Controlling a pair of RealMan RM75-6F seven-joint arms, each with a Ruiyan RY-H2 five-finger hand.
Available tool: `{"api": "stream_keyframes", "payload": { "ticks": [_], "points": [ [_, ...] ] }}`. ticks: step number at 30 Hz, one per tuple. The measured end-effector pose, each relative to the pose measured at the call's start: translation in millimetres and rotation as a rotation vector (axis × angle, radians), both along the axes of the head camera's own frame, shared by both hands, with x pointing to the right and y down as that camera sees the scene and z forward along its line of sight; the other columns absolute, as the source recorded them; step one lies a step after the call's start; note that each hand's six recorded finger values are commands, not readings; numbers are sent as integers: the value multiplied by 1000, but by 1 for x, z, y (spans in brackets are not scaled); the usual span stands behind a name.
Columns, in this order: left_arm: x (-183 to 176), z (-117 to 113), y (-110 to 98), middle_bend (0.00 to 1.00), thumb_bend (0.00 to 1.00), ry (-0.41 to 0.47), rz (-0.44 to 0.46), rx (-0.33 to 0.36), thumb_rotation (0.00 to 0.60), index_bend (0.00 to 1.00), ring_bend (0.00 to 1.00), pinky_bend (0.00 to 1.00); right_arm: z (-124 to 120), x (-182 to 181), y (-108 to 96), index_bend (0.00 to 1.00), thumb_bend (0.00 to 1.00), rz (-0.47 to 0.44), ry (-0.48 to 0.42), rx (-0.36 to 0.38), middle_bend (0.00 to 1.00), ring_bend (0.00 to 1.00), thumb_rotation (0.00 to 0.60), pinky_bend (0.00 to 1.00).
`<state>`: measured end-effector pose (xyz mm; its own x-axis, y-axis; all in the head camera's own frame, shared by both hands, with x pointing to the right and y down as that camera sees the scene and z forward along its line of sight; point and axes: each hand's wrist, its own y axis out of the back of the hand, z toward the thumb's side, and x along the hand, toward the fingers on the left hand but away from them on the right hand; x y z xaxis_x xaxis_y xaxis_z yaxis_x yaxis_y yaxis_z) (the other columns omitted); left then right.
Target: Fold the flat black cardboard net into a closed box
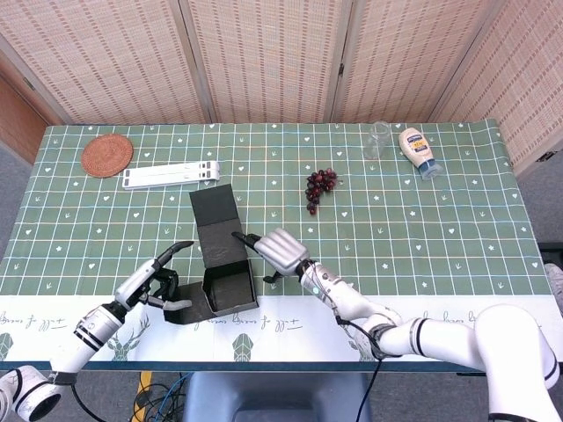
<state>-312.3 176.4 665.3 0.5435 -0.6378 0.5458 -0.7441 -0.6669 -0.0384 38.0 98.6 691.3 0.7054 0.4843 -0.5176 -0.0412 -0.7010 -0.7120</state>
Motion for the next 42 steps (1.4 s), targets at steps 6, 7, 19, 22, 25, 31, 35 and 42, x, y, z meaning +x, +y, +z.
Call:
{"api": "stream_keyframes", "payload": {
  "ticks": [6, 7, 19, 22, 25, 31, 35, 42],
  "points": [
    [-5, -3, 1, 60, 93, 3, -9, 0, 600, 69, 679, 892, 0, 3, 12, 0, 180, 64, -57, -99, 182, 846, 600, 1000],
    [-5, -3, 1, 60, 93, 4, -9, -1, 600, 69, 679, 892, 0, 7, 16, 0, 159, 84, -71, -128, 165, 845, 600, 1000],
    [4, -3, 3, 60, 93, 15, 9, -2, 600, 69, 679, 892, 20, 38, 40, 0, 0, 270, -139, -346, 88, 826, 600, 1000],
    [3, -3, 2, 60, 93, 13, 7, -1, 600, 69, 679, 892, 27, 34, 44, 0, 0, 280, -145, -361, 88, 826, 600, 1000],
    [2, -3, 2, 60, 93, 11, 2, -3, 600, 69, 679, 892, 34, 28, 47, 0, 0, 292, -155, -378, 88, 826, 600, 1000],
    [-2, -1, 3, 60, 93, 7, -5, -6, 600, 69, 679, 892, 41, 14, 53, 0, 0, 318, -190, -418, 94, 826, 600, 1000],
    [-6, -1, 2, 60, 93, 5, -11, -6, 600, 69, 679, 892, 46, 7, 56, 0, 0, 332, -208, -425, 125, 826, 600, 1000],
    [-11, -2, 2, 60, 93, 2, -21, -2, 600, 69, 679, 892, 55, -5, 60, 62, 107, 351, -221, -430, 261, 847, 600, 1000]
  ]
}}
